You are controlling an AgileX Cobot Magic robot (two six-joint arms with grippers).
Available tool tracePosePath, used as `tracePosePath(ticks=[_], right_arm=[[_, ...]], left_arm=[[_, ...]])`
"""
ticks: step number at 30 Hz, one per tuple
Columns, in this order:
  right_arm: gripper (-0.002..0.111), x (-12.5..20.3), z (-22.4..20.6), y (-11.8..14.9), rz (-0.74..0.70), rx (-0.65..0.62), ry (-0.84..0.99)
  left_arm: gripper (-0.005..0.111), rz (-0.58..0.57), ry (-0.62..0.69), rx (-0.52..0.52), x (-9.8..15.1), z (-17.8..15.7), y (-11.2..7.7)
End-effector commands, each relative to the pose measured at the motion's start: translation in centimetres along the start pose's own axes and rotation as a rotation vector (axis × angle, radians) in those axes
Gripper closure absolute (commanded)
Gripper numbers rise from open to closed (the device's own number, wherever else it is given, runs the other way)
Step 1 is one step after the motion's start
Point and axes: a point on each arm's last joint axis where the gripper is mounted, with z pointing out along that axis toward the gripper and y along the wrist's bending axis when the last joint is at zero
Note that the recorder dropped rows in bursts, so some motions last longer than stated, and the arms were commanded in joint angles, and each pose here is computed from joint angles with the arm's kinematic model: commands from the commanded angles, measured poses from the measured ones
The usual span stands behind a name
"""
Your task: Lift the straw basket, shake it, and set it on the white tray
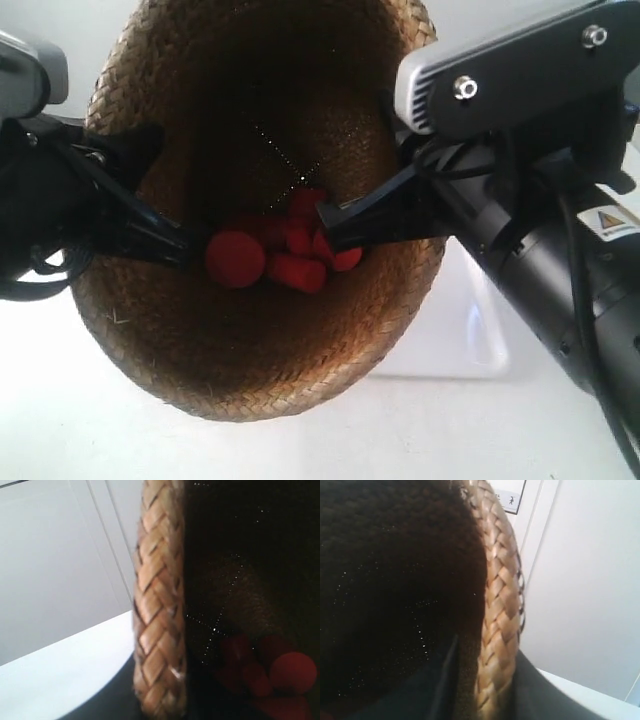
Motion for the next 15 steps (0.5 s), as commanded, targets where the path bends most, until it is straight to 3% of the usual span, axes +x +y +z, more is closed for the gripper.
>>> tracePosePath(ticks=[1, 7, 8, 9, 11, 13, 15], right_arm=[[0.108, -1.1, -1.5, 0.4, -0.082, -0.075, -0.025], [0.108, -4.4, -6.5, 0.9, -0.022, -0.28, -0.193], [0.108, -4.1, -6.2, 1.1, -0.044, -0.255, -0.203], [0.108, -3.4, -5.2, 1.1, -0.052, -0.162, -0.212], [0.108, -1.6, -1.9, 0.9, -0.06, -0.008, -0.166], [0.108, 0.4, 1.8, 0.4, -0.065, 0.024, -0.064], [0.108, 1.0, 2.6, 0.3, -0.046, -0.002, 0.005]], left_arm=[[0.107, 0.099, -0.053, 0.075, -1.1, -1.5, -0.3], [0.107, 0.122, -0.211, 0.295, -2.8, -6.1, -1.7], [0.107, 0.165, -0.235, 0.268, -2.5, -6.0, -1.9], [0.107, 0.158, -0.234, 0.119, -1.8, -4.8, -1.4], [0.107, 0.118, -0.175, -0.069, -0.5, -1.9, -0.7], [0.107, 0.105, -0.07, -0.067, 0.6, 1.1, 0.2], [0.107, 0.082, 0.0, 0.033, 0.9, 2.0, 0.4]])
